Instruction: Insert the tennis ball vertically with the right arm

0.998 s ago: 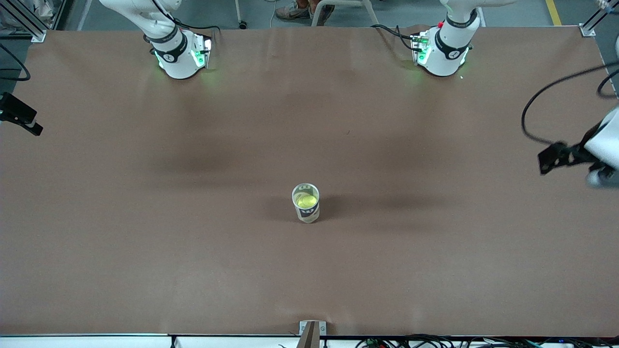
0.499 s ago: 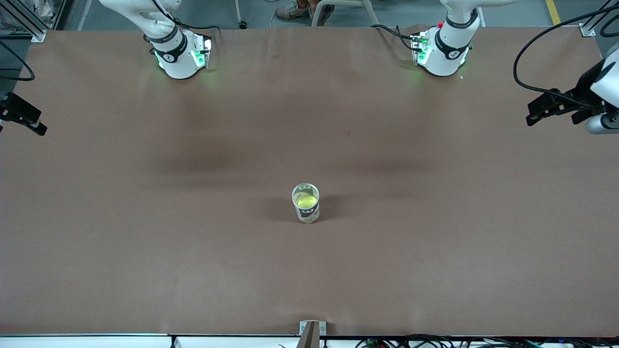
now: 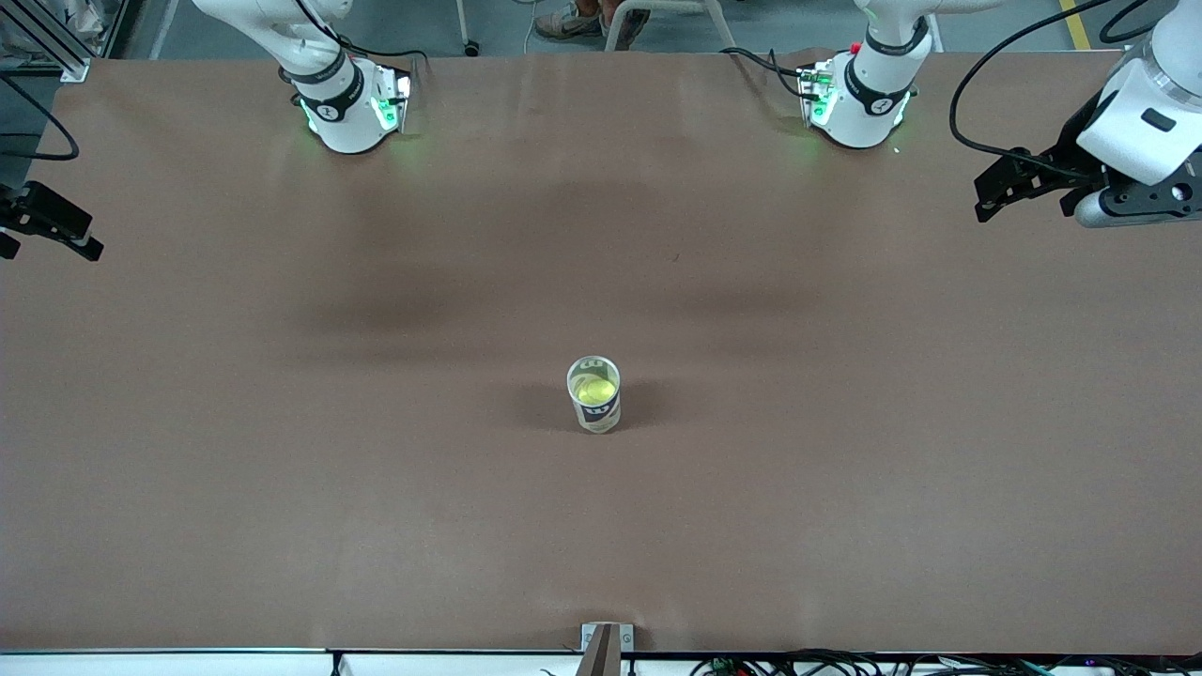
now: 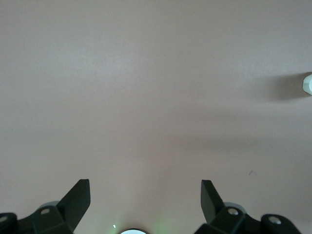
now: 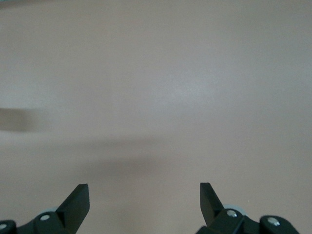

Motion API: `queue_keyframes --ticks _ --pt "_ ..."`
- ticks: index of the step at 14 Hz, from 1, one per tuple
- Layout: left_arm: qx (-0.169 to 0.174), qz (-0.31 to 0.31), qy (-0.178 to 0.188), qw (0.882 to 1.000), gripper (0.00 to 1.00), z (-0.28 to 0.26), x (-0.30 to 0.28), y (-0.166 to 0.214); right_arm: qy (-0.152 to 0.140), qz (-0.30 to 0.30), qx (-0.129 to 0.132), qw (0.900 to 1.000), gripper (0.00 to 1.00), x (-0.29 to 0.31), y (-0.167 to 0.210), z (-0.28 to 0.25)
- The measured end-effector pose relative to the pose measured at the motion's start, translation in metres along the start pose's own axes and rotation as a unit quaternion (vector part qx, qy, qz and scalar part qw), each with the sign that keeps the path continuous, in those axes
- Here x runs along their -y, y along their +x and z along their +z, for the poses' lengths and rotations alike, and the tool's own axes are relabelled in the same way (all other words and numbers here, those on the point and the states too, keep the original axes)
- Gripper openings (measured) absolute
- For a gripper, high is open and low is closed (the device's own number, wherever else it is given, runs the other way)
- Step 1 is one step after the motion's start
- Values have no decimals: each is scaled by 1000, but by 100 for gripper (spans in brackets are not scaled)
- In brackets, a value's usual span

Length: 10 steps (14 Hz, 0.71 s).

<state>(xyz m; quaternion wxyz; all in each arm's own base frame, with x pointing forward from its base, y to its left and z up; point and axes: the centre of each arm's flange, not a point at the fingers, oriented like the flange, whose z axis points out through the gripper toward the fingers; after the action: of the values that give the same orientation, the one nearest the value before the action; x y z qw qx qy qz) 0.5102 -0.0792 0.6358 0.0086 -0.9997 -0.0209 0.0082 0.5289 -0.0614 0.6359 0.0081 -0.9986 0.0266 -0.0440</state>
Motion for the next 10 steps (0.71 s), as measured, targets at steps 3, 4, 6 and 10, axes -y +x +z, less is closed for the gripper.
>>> queue_keyframes --ticks 3,4,6,10 --pt "0 5 0 1000 100 0 1 0 1 2 -1 1000 100 -1 -9 -1" --pt "-1 10 0 1000 100 -1 1 0 1 1 -1 1000 100 -1 -10 -1" --pt "-1 18 0 1000 100 -2 3 -1 1 -1 2 1000 100 2 -10 -1" --pt "-2 23 -1 1000 100 -3 8 0 1 -2 3 1000 100 2 -12 -3"
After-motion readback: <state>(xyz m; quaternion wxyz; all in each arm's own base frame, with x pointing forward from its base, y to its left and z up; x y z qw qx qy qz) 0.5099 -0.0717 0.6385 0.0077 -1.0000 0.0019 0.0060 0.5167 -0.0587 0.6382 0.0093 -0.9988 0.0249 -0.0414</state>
